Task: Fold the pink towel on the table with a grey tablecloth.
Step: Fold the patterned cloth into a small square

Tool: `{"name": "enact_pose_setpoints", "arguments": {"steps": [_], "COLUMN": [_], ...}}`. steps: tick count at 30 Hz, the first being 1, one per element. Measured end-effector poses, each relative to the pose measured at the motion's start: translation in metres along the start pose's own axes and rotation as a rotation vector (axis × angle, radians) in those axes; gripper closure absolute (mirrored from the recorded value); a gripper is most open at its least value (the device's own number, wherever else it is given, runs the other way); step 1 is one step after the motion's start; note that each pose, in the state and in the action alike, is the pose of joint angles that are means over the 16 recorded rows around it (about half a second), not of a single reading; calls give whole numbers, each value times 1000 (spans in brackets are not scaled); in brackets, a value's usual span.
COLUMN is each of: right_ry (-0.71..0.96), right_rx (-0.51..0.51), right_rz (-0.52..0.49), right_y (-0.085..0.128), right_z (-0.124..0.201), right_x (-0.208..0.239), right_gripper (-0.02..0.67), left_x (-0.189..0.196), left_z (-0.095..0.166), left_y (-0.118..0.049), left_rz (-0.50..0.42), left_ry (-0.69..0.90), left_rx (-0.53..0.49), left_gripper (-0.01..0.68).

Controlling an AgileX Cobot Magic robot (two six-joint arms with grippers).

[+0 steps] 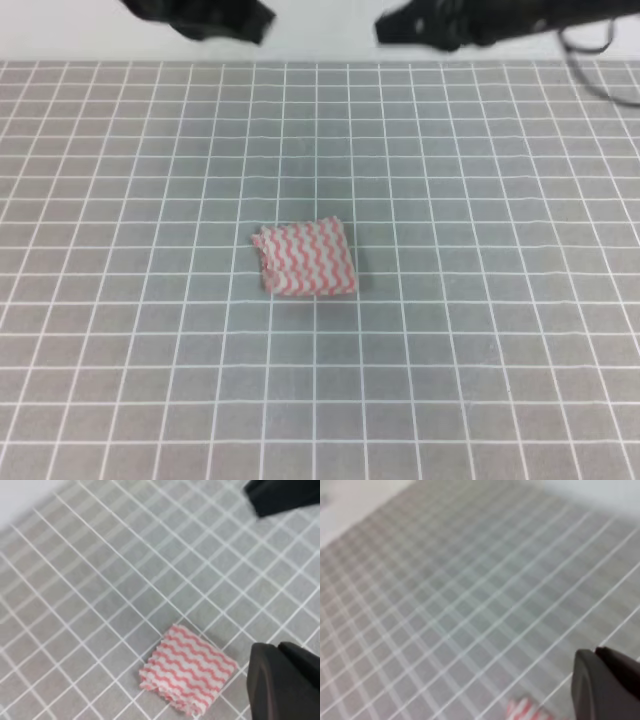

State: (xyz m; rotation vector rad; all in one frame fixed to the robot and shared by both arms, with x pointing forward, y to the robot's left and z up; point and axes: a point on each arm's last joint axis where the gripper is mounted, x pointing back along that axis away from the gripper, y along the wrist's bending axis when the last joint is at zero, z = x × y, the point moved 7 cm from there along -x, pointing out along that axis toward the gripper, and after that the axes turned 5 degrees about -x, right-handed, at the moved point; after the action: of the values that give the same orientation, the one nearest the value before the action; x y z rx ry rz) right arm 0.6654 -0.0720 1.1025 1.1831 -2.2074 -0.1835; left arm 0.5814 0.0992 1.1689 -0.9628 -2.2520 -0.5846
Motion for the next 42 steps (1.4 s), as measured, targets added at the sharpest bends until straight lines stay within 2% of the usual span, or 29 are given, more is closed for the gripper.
{"name": "enact_pose_setpoints", "arguments": {"steps": [4,8,20,26,33,42], "right_ry": [-113,-209,-430,-502,-567,-609], "right_rx": [44,61,12,-8,24,90], "right_rz": [52,99,180,192,195,167], "right_y": [16,29,57,76,101,125], "right_z": [-15,-16,28,59,95,127], "right_x": [37,63,121,150,181,202], "right_gripper": [665,666,666,666,666,666], "left_x": [33,56,114,134,142,136], "left_z": [10,36,167,214,242,260], "left_y": [-7,-17,-70,-89,-98,-104], "left_rz": [-45,-98,-233,-282,-314,-299], "left_ry": [-54,-103,-318,-429,-461,-383], "left_rx": [34,78,206,235,236,240], "left_gripper": [675,675,675,674,675,675]}}
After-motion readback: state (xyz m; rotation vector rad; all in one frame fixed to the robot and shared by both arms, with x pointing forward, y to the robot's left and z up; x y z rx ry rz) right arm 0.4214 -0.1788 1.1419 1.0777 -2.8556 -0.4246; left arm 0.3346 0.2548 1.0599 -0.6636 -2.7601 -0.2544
